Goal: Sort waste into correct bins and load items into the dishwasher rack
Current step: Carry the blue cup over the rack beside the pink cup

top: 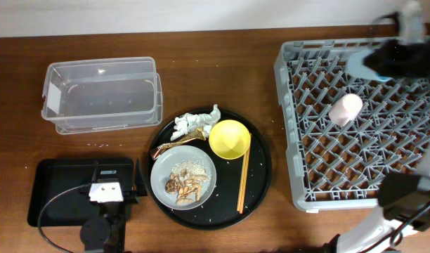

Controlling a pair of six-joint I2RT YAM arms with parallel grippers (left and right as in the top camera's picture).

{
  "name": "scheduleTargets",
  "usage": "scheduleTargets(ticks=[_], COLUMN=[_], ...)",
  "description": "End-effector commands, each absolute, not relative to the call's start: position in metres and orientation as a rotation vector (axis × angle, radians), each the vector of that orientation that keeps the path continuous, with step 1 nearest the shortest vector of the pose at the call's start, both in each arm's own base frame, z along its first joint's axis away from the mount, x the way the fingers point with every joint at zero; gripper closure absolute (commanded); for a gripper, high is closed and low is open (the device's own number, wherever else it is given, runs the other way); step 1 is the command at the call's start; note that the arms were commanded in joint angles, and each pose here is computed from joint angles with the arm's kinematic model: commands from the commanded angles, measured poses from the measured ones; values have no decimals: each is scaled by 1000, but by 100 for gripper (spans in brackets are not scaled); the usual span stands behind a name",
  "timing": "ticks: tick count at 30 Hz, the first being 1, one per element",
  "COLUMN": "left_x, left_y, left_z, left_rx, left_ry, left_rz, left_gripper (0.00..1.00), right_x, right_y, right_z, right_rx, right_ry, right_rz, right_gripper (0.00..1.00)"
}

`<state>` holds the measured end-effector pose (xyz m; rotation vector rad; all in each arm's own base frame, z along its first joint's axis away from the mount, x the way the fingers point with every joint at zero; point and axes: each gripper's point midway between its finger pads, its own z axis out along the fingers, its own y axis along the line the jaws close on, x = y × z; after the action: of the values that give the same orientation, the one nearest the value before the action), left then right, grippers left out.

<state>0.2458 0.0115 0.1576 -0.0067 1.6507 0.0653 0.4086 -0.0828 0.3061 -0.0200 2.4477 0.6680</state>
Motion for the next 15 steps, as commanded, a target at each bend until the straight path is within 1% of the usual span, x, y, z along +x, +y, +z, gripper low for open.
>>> scheduleTargets(ticks=[1, 3, 8, 10, 15], left_x=[246, 246, 246, 246, 246], left_y=[11, 11, 11, 11, 11], left_z=[156, 156, 156, 156, 156], left_rx=[7, 7, 7, 7, 7], left_ry=[1652, 1652, 1652, 1652, 1652], left_rz=[77, 77, 77, 77, 77], left_gripper=[0, 1, 1, 0, 1], right_x=[409, 409, 417, 422, 443], right_y=[-109, -139, -185, -191, -192], right_z=[321, 304, 266, 251, 199], right_rx=[-80, 6, 147, 181, 231], right_ry=[2130, 2076, 1921, 1882, 1875], right_rz=[983, 1033, 1180, 1238, 1350], right_gripper=[96, 96, 96, 96, 96])
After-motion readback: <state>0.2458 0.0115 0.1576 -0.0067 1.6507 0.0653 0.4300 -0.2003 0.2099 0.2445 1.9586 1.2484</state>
